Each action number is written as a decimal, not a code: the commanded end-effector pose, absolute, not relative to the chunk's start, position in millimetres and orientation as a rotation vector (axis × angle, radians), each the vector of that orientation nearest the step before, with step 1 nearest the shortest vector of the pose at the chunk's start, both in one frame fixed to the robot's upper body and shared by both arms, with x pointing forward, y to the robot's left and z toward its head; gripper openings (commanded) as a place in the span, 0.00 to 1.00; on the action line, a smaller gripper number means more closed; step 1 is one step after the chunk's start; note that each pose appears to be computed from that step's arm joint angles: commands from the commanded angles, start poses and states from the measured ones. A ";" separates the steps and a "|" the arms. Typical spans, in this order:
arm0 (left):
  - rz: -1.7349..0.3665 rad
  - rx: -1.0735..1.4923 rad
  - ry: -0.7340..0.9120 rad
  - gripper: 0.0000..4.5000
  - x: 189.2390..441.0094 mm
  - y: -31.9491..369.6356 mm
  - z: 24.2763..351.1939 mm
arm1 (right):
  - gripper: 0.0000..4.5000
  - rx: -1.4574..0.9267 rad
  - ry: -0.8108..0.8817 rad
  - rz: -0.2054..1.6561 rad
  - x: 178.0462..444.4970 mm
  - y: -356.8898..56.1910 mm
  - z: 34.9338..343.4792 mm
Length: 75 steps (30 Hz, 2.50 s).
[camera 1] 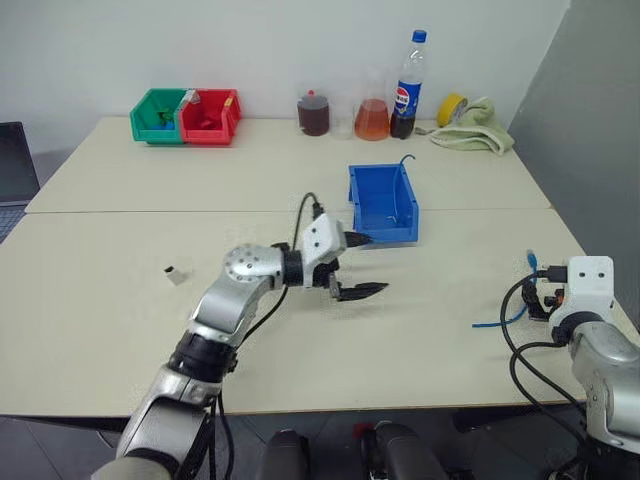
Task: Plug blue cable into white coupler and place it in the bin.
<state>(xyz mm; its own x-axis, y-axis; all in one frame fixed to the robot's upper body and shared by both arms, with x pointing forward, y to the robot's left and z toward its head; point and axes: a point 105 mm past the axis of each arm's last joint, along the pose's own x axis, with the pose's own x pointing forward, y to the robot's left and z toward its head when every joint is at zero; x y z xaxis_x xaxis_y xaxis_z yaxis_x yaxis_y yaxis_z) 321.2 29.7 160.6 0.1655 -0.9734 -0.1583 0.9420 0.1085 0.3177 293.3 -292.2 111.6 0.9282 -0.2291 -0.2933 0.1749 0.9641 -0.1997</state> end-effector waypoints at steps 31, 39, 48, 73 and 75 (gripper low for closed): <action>-1.362 0.441 -0.153 1.00 328.8 28.9 153.5 | 0.64 0.022 0.464 -0.144 339.1 -319.8 83.1; -1.359 0.447 -0.135 1.00 328.0 32.7 151.3 | 0.23 0.057 0.468 -0.145 339.7 -316.0 80.4; -1.343 0.407 -0.133 1.00 322.0 36.0 150.9 | 0.00 0.024 0.425 -0.081 344.1 -312.4 95.2; -0.161 0.123 0.100 1.00 192.6 176.6 83.1 | 0.00 -0.512 0.170 1.366 359.1 24.9 121.2; -0.087 0.130 0.090 1.00 192.1 181.7 81.1 | 0.00 -0.547 0.167 1.406 356.9 34.8 114.8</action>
<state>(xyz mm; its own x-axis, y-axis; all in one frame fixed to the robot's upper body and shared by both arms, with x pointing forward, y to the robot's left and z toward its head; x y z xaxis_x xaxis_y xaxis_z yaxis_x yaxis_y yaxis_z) 190.1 179.1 68.3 0.9786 -0.1280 -0.1609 0.1424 0.9865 0.0811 353.7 33.6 108.3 0.1809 0.8881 -0.4226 -0.9734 0.1002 -0.2061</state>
